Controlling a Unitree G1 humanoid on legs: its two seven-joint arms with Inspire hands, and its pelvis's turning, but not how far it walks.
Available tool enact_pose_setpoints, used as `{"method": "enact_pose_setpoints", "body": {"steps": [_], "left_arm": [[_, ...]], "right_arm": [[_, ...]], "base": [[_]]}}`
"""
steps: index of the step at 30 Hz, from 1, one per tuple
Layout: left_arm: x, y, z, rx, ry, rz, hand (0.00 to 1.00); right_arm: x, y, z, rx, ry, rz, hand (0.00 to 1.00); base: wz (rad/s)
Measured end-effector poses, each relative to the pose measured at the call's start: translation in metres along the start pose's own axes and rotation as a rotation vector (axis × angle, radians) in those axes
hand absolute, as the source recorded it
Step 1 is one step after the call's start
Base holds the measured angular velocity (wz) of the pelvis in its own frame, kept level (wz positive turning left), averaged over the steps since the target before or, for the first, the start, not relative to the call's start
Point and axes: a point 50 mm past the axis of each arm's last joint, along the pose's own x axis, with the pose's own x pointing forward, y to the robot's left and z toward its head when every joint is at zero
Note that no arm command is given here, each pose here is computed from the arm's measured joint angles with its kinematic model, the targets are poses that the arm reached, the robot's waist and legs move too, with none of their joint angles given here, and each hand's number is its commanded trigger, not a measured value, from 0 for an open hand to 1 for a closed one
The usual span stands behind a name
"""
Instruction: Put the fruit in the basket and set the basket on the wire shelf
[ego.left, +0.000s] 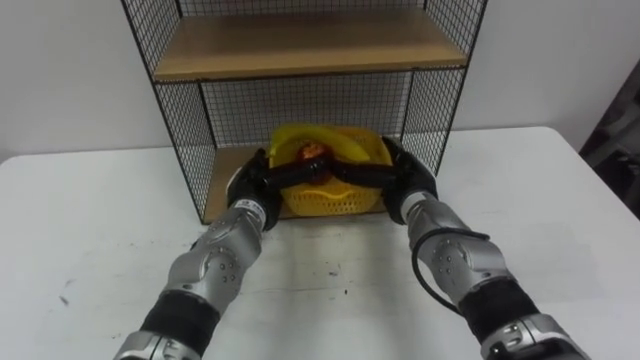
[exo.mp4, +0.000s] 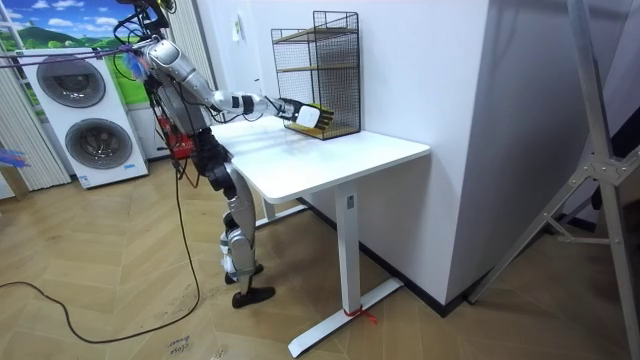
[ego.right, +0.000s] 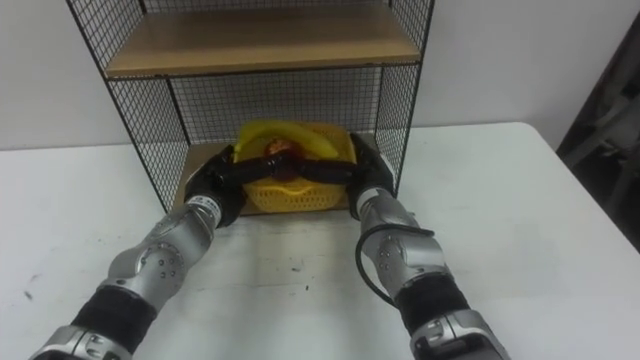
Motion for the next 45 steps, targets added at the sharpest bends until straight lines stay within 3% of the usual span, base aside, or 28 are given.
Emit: {"method": "enact_pose_setpoints", "body": {"steps": [7,13,19,33,45], "left_arm": [[-0.003,-0.005,0.030,-0.022,-0.098,-0.026,0.00],[-0.003,-0.001,0.035,-0.028,-0.088,-0.011,0.00],[-0.001,-0.009,0.057,-0.007,-0.142,-0.032,0.00],[-0.006,-0.016,0.069,0.001,-0.195,-0.066,0.00],[-0.007,-0.008,0.075,0.023,-0.210,-0.045,0.00]], "right_arm": [[-0.003,0.009,0.025,0.015,-0.095,0.039,0.00],[-0.004,0.007,0.030,0.021,-0.107,0.054,0.00],[-0.007,0.007,0.042,-0.008,-0.158,0.063,0.00],[-0.010,0.006,0.055,-0.035,-0.211,0.097,0.00],[-0.010,0.001,0.057,-0.048,-0.215,0.101,0.00]], "base": [[-0.02],[0.00],[0.00],[0.00],[0.00]]}}
